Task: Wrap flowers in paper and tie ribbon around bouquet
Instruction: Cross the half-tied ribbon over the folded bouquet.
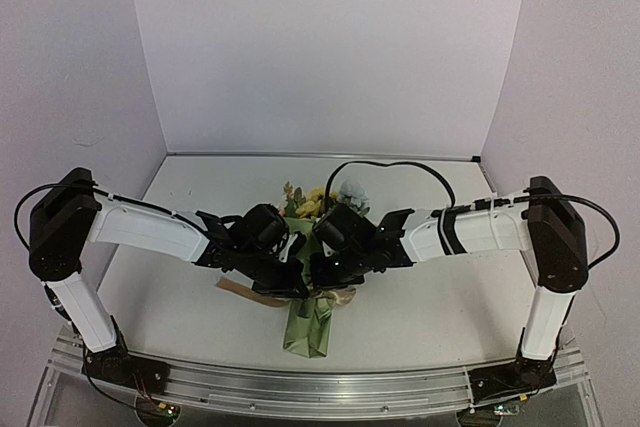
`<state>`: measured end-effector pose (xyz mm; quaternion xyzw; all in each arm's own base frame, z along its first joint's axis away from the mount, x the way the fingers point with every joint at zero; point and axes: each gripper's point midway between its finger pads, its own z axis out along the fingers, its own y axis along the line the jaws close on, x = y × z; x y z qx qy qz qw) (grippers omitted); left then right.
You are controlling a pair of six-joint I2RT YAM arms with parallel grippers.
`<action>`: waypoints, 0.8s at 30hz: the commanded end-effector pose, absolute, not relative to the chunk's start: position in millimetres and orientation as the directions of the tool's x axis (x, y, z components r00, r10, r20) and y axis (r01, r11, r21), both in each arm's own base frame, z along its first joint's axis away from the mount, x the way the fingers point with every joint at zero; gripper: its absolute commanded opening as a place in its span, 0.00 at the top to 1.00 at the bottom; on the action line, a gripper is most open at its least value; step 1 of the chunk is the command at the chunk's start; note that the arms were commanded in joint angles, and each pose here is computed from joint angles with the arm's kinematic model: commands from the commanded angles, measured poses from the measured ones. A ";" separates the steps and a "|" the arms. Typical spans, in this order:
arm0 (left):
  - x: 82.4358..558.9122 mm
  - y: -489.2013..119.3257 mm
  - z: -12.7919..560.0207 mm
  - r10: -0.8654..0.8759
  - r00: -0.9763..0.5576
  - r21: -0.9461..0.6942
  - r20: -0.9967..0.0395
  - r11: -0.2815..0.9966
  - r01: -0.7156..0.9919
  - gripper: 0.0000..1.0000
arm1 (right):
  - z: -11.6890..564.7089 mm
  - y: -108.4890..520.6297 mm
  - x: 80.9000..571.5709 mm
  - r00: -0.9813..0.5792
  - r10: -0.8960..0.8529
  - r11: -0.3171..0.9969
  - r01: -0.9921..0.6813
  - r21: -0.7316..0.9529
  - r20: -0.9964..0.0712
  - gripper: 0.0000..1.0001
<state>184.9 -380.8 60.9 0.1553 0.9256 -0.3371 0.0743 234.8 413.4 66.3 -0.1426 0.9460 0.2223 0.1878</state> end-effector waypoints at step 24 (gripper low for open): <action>219.2 -358.6 150.4 0.030 -0.898 -0.660 -0.438 0.668 0.344 0.82 | 94.1 419.2 257.3 -0.862 -0.016 0.813 -0.306 0.495 -0.507 1.00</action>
